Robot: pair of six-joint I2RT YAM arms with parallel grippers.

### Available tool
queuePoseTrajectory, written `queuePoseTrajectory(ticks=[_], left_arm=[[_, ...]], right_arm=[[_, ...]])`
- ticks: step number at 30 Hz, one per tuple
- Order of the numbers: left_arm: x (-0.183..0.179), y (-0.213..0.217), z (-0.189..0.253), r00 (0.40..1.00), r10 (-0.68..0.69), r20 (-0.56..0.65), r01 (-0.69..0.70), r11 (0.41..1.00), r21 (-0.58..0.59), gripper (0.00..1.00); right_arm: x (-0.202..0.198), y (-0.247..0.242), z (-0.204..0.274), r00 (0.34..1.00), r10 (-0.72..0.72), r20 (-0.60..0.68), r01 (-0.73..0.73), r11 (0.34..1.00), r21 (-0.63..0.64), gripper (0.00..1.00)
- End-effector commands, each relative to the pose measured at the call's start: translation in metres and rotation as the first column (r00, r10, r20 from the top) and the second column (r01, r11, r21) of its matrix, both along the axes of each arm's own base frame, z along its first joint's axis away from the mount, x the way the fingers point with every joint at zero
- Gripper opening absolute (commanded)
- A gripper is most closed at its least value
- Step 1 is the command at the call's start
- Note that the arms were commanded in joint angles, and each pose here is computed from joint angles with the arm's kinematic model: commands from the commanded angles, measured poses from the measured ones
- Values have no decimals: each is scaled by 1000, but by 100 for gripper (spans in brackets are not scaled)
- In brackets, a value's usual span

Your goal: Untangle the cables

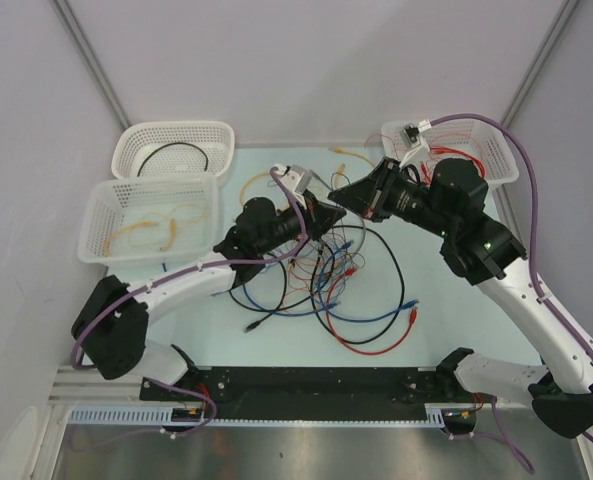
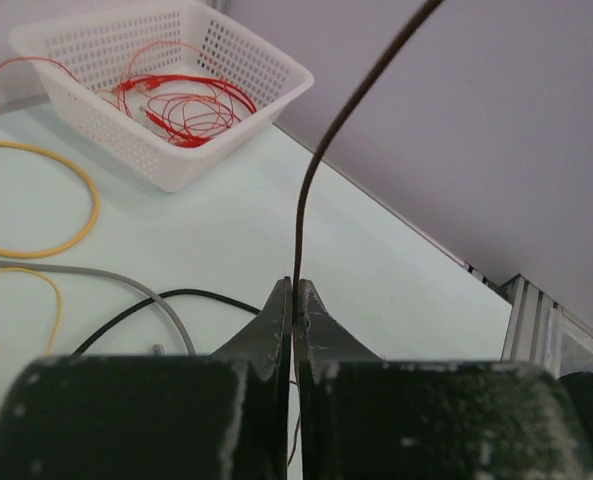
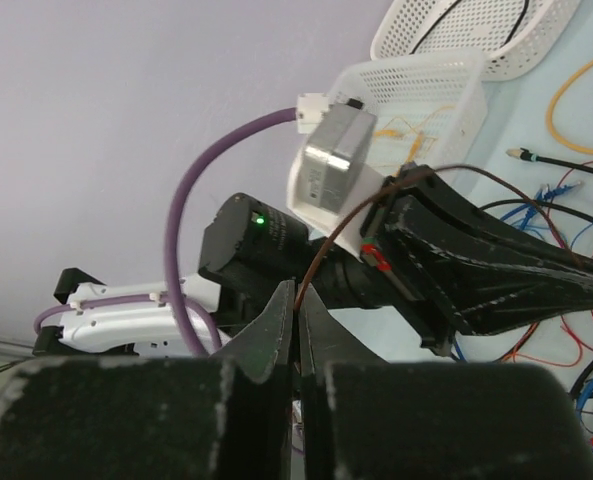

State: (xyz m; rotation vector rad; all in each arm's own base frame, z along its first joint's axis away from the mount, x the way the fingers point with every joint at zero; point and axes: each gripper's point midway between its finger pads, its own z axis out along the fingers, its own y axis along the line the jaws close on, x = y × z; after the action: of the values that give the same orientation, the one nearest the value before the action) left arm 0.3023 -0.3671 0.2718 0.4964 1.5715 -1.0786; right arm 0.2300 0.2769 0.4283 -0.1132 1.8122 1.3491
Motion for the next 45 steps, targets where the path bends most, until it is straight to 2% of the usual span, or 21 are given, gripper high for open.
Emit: queuePoseTrajectory(ticks=[1, 2, 3, 5, 7, 9, 10, 11, 13, 14, 16, 17, 19, 20, 23, 26, 28, 31, 36, 41, 45], left_arm=[[-4, 18, 60, 995, 52, 91, -46, 997, -67, 0], [-8, 25, 79, 991, 62, 115, -52, 995, -89, 0], [-8, 29, 79, 992, 71, 100, -65, 996, -69, 0], [-11, 43, 111, 983, 109, 146, -97, 991, -88, 0], [-9, 55, 118, 979, 152, 137, -146, 988, -55, 0], [-6, 72, 141, 970, 200, 138, -196, 980, -41, 0], [0, 82, 148, 960, 246, 131, -244, 969, -35, 0], [5, 96, 178, 944, 294, 153, -287, 956, -64, 0], [14, 112, 180, 933, 340, 118, -342, 940, -4, 0], [21, 132, 211, 902, 410, 138, -408, 912, -45, 0], [31, 148, 219, 879, 460, 128, -462, 887, -15, 0], [32, 165, 247, 849, 507, 147, -504, 862, -60, 0], [47, 182, 251, 814, 566, 127, -567, 823, -33, 0], [46, 194, 276, 789, 599, 137, -595, 801, -74, 0], [55, 217, 297, 747, 655, 112, -650, 755, -84, 0], [55, 238, 324, 692, 712, 118, -695, 701, -156, 0], [53, 258, 343, 632, 766, 115, -738, 641, -210, 0], [54, 267, 359, 606, 789, 103, -751, 610, -252, 0], [54, 248, 363, 687, 725, 52, -682, 668, -299, 0], [58, 224, 346, 772, 636, -13, -614, 740, -274, 0], [55, 216, 335, 798, 601, -52, -592, 763, -259, 0]], right_arm=[[-7, -11, 15, 998, -17, 62, 17, 1000, 1, 11], [-7, -12, 14, 998, -22, 66, 23, 1000, -5, 30], [-5, -15, 14, 997, -39, 67, 39, 999, -10, 37], [-7, -20, 15, 995, -54, 87, 56, 998, -22, 46], [-7, -27, 16, 991, -80, 106, 84, 996, -30, 56], [-6, -34, 17, 987, -114, 112, 119, 992, -38, 71], [-8, -39, 18, 984, -128, 127, 134, 990, -43, 75], [-7, -44, 16, 980, -155, 126, 163, 985, -54, 84], [-9, -50, 16, 975, -171, 139, 181, 981, -65, 91], [-11, -55, 16, 971, -184, 150, 196, 978, -75, 95], [-12, -59, 15, 968, -195, 155, 210, 974, -86, 96], [-13, -62, 12, 967, -202, 156, 219, 970, -102, 96], [-13, -65, 7, 966, -206, 155, 226, 967, -120, 96], [-13, -67, 3, 965, -215, 151, 236, 962, -137, 96], [-12, -69, -6, 965, -217, 148, 241, 956, -165, 95], [-12, -67, -14, 967, -205, 148, 231, 955, -186, 94], [-11, -65, -22, 972, -196, 134, 220, 954, -204, 94], [-11, -59, -37, 979, -165, 118, 188, 957, -223, 93], [-21, -25, -58, 992, -10, 122, 39, 970, -242, 89], [-50, 49, -78, 961, 227, 158, -174, 940, -293, 87], [-47, 79, -84, 946, 247, 208, -177, 936, -304, 86]])
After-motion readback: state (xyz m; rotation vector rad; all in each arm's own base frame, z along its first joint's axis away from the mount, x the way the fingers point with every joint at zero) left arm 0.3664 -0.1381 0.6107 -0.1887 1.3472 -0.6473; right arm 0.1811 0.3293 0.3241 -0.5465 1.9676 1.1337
